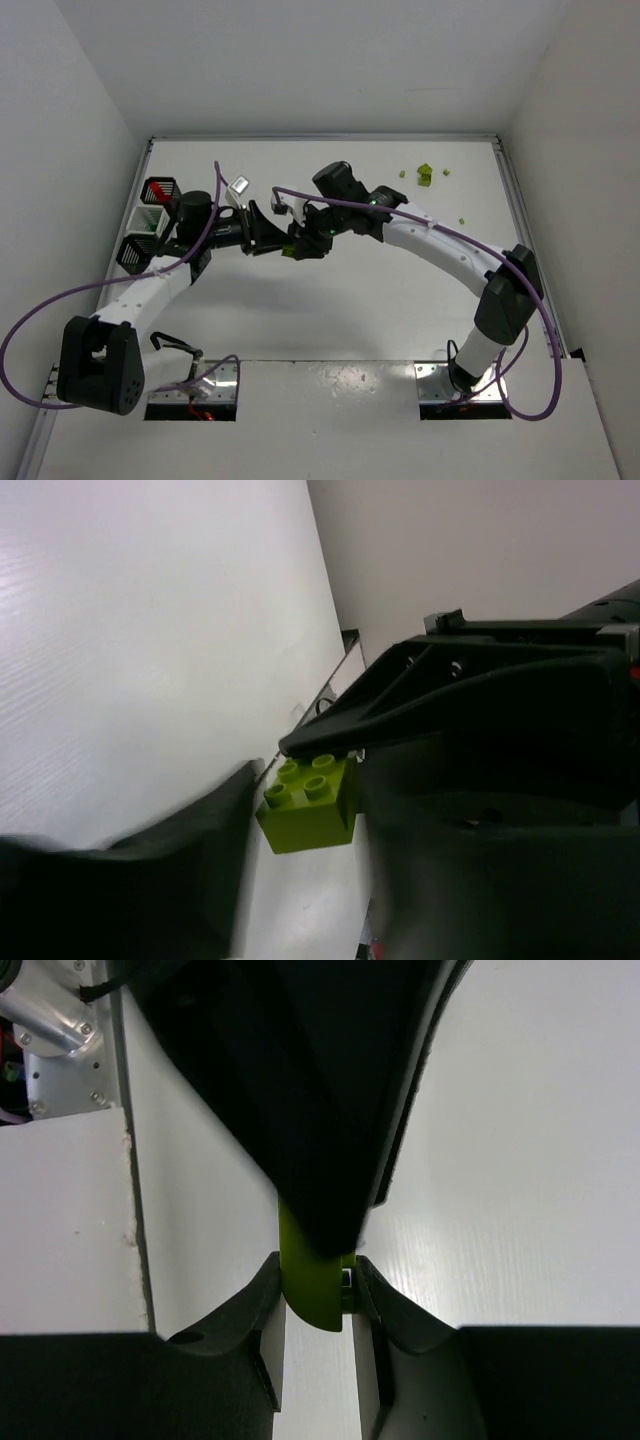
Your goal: Sort the legos into containers by color
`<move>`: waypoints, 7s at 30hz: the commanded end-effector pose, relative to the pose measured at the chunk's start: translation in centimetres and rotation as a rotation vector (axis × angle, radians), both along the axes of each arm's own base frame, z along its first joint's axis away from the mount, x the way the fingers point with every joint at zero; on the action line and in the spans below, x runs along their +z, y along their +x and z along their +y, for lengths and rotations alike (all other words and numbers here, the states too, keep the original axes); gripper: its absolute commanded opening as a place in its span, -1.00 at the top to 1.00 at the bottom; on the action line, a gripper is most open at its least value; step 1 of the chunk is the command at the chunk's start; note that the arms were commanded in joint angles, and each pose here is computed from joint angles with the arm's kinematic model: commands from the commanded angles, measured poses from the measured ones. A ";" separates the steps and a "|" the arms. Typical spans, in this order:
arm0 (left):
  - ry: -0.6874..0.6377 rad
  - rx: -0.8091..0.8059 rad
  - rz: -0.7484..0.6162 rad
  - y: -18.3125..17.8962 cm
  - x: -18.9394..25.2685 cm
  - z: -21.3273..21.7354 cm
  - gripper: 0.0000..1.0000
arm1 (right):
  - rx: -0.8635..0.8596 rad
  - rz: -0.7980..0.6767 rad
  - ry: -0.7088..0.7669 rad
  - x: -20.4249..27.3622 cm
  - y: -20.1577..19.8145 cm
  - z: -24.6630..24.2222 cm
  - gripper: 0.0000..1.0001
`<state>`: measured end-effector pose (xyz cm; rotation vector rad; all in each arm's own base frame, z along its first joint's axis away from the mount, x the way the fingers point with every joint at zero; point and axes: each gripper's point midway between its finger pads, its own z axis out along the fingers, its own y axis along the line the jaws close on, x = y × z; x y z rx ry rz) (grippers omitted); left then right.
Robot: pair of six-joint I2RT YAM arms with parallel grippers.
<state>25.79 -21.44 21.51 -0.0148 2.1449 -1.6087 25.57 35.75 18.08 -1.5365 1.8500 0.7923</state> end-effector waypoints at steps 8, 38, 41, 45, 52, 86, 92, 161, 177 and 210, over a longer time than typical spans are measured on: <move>-0.041 -0.047 0.004 -1.8 0.7 -0.3 -0.45 | -0.066 -0.142 0.078 3.3 3.2 1.4 0.91; 0.823 0.347 -0.162 4.6 3.0 25.2 1.00 | -0.551 -0.097 -0.162 -1.2 6.2 -16.1 -0.50; 1.087 0.510 -0.077 3.6 3.2 31.9 1.00 | -0.622 0.002 -0.197 -2.9 5.9 -18.6 -0.50; 1.226 0.575 0.064 0.3 1.9 36.8 1.00 | -0.707 0.112 -0.177 -3.8 6.3 -21.0 -0.50; 1.308 0.589 0.157 -2.3 -0.7 40.0 0.99 | -0.729 0.271 -0.158 -5.1 6.4 -22.3 -0.50; 1.229 0.496 0.073 5.2 -5.9 38.3 -0.13 | -1.053 0.302 -0.186 -5.9 10.3 -31.2 -0.50; 1.249 0.527 0.059 5.6 -4.7 38.9 -0.28 | -1.150 0.249 -0.166 -4.5 13.9 -34.3 -0.50; 0.770 0.342 -0.395 5.1 6.2 24.2 -0.57 | -0.770 0.222 -0.036 -10.0 17.7 -26.6 0.76; -0.003 -0.125 -0.228 -2.0 4.6 9.4 -0.59 | -0.172 0.147 0.272 4.9 4.0 -5.8 0.84; 0.021 -0.240 -0.066 -3.2 0.5 4.6 0.57 | 0.035 -0.051 0.066 2.8 -1.8 8.3 0.89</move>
